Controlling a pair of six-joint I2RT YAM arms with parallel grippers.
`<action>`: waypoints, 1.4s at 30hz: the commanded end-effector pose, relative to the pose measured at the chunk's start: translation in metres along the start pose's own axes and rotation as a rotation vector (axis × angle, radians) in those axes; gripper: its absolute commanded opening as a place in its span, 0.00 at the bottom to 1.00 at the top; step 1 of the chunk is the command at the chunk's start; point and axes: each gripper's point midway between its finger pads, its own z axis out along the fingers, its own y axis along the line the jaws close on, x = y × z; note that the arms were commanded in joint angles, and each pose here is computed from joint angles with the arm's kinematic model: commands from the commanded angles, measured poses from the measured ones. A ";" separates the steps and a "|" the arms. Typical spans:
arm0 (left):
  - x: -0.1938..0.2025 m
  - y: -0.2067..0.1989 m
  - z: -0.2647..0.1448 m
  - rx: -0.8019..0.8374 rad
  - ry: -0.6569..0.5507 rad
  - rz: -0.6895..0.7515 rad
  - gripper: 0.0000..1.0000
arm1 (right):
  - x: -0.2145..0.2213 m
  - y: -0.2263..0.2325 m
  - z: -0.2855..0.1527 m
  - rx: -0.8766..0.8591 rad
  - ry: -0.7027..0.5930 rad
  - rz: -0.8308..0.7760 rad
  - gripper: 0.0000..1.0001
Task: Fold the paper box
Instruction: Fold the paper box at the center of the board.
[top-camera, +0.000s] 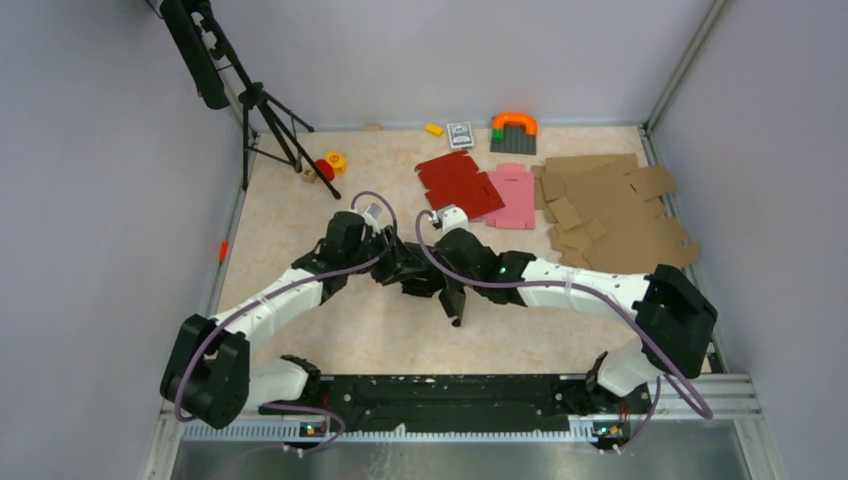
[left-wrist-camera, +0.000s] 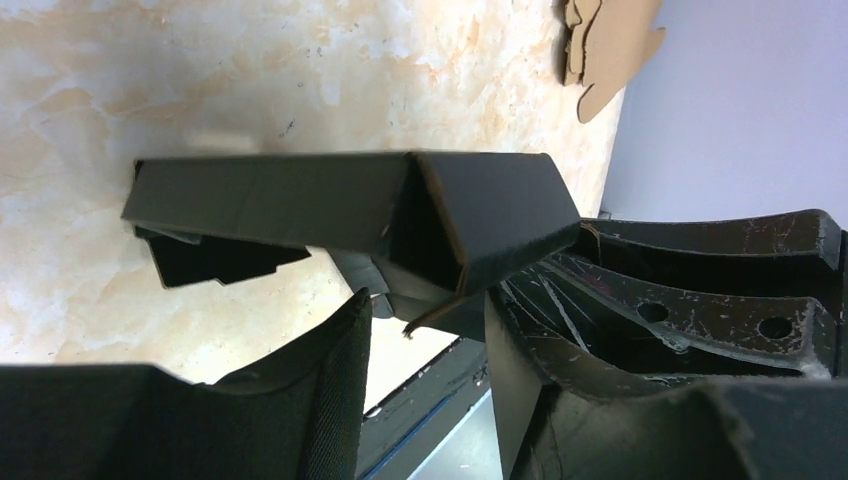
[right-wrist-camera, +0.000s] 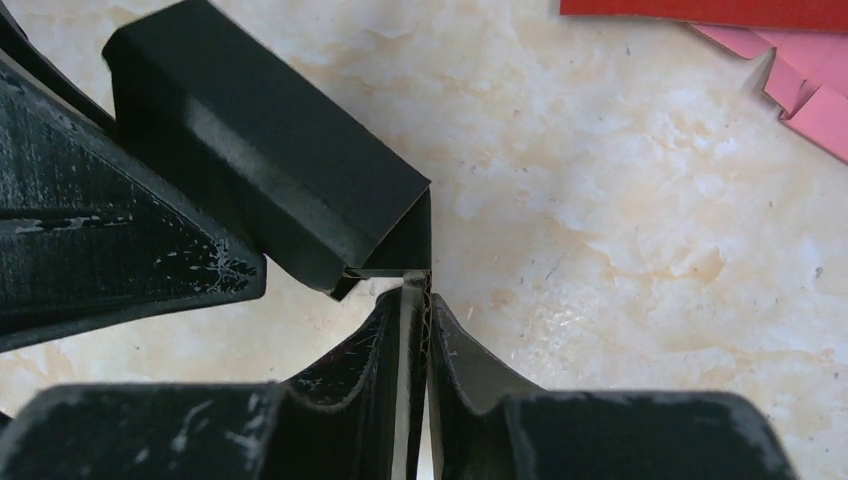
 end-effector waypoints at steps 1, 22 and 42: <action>-0.003 -0.014 -0.006 0.043 -0.011 0.048 0.48 | -0.009 0.002 -0.015 -0.023 -0.041 -0.025 0.15; -0.053 -0.048 -0.049 0.012 -0.210 0.037 0.99 | -0.011 0.003 -0.014 -0.025 -0.042 -0.039 0.13; -0.050 -0.026 -0.011 0.093 -0.201 -0.142 0.42 | -0.013 0.008 -0.006 -0.014 -0.034 0.013 0.11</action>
